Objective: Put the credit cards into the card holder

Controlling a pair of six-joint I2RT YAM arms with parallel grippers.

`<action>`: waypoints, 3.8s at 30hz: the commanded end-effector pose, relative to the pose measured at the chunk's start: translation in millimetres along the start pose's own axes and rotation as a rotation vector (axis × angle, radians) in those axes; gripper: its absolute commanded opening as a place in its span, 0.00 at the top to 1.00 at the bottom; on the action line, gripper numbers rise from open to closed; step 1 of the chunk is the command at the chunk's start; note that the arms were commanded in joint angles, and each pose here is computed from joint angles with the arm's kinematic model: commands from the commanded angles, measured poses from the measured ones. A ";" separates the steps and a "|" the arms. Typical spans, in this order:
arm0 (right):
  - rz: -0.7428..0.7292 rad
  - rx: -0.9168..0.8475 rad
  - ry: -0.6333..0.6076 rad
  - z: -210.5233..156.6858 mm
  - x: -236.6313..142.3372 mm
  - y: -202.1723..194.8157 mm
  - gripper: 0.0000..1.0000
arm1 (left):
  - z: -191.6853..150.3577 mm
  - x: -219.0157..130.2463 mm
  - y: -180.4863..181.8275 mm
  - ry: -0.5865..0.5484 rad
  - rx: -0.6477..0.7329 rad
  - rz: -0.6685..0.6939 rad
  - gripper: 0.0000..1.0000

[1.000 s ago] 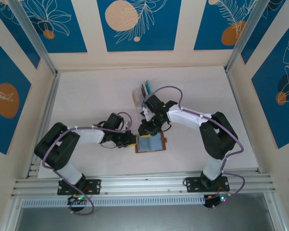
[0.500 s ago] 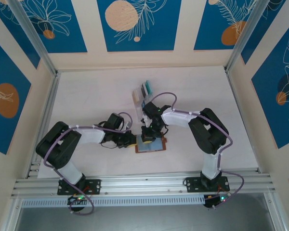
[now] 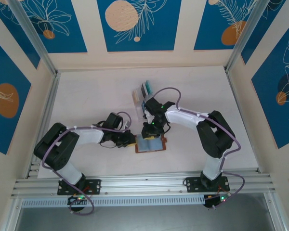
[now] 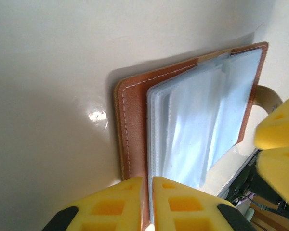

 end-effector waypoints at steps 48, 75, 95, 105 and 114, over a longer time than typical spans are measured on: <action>-0.174 -0.151 -0.163 148.2 -40.0 39.5 0.75 | 135.2 -21.5 -13.2 -0.196 -0.083 -0.169 0.86; -0.018 -0.046 -0.053 154.7 -20.2 27.9 0.72 | 166.8 -5.2 -12.1 -0.202 -0.115 -0.179 0.87; 0.098 -0.029 -0.031 150.6 -29.2 42.0 0.75 | 168.1 3.1 -8.3 -0.189 -0.122 -0.201 0.87; 0.131 -0.026 -0.033 149.7 -37.1 44.5 0.77 | 169.4 5.8 -15.1 -0.176 -0.097 -0.194 0.86; 0.147 -0.013 -0.038 148.0 -44.1 40.9 0.80 | 172.2 12.9 -21.3 -0.158 -0.073 -0.182 0.86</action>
Point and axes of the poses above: each hand's point on the last joint's axis, 136 mm out from that joint toward the fingers, its own x axis out along the fingers, its own y axis along the line the jaws close on, z = x × y, the point moved 5 cm from there along -x, back along the fingers, and after that the axes turned 8 degrees about x, right-handed, at the moved point
